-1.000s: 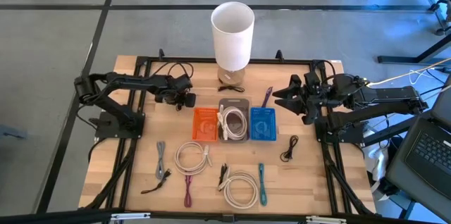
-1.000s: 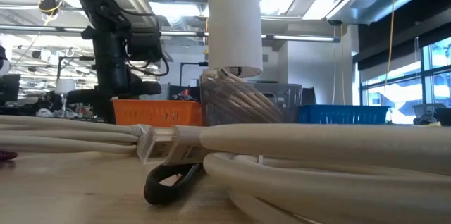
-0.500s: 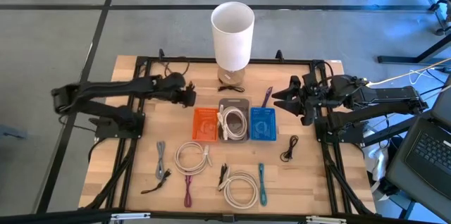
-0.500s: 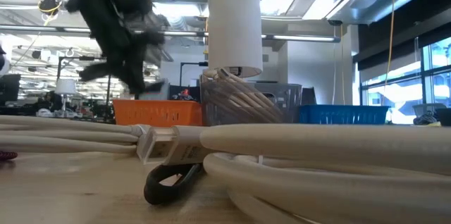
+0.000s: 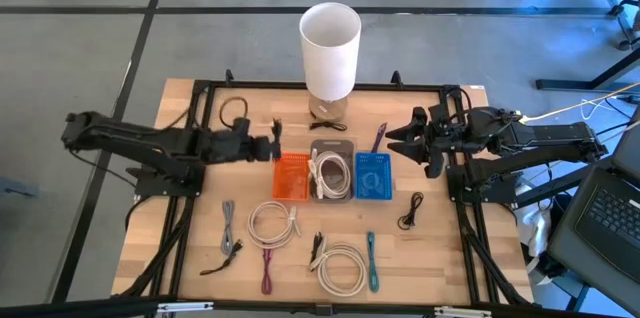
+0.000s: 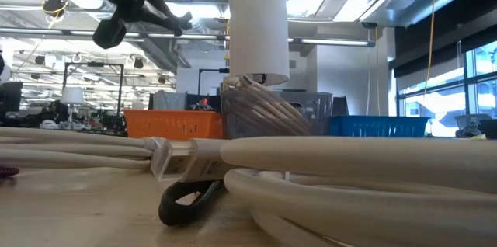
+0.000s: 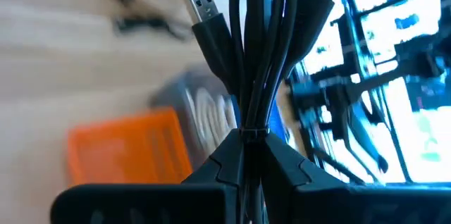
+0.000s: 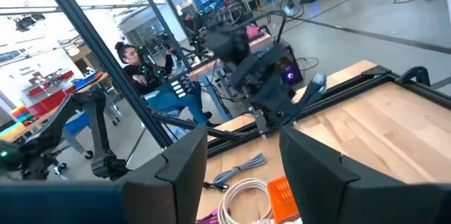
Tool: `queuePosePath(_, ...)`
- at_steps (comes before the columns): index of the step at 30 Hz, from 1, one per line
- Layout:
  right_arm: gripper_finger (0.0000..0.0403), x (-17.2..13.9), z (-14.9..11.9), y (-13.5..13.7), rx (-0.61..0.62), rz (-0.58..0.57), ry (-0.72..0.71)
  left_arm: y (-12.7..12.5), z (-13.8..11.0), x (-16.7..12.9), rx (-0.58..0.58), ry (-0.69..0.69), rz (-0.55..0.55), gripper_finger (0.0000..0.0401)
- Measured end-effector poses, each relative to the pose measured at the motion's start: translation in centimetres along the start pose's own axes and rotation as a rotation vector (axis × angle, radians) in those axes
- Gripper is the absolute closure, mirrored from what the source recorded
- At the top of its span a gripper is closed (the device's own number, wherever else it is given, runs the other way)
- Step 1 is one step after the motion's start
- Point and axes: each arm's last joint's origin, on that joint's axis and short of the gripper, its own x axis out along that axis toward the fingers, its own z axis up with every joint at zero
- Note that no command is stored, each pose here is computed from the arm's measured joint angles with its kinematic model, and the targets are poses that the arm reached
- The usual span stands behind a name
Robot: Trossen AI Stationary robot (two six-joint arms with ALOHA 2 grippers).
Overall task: Pick & Place USB Port
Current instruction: Put the black charger cable into the orange bin
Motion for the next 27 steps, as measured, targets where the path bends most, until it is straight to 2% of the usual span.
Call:
queuePosePath(11, 0.0222, 0.0, 0.0, 0.0, 0.025, 0.000, 0.002, -0.1, -5.6, 2.7, -0.110, 0.128, 0.046, 0.0382)
queuePosePath(17, 0.0222, 0.0, -0.1, 0.0, 0.025, -0.003, 0.008, -0.3, -7.3, 4.6, -0.088, 0.202, 0.180, 0.0382)
queuePosePath(22, 0.0222, 0.0, -0.1, 0.0, 0.027, -0.002, 0.010, 0.3, -7.7, 5.7, -0.055, 0.247, 0.394, 0.0383)
queuePosePath(27, 0.0222, 0.0, -0.1, -0.1, 0.026, -0.002, 0.013, 0.1, -7.2, 6.6, -0.032, 0.246, 0.466, 0.0383)
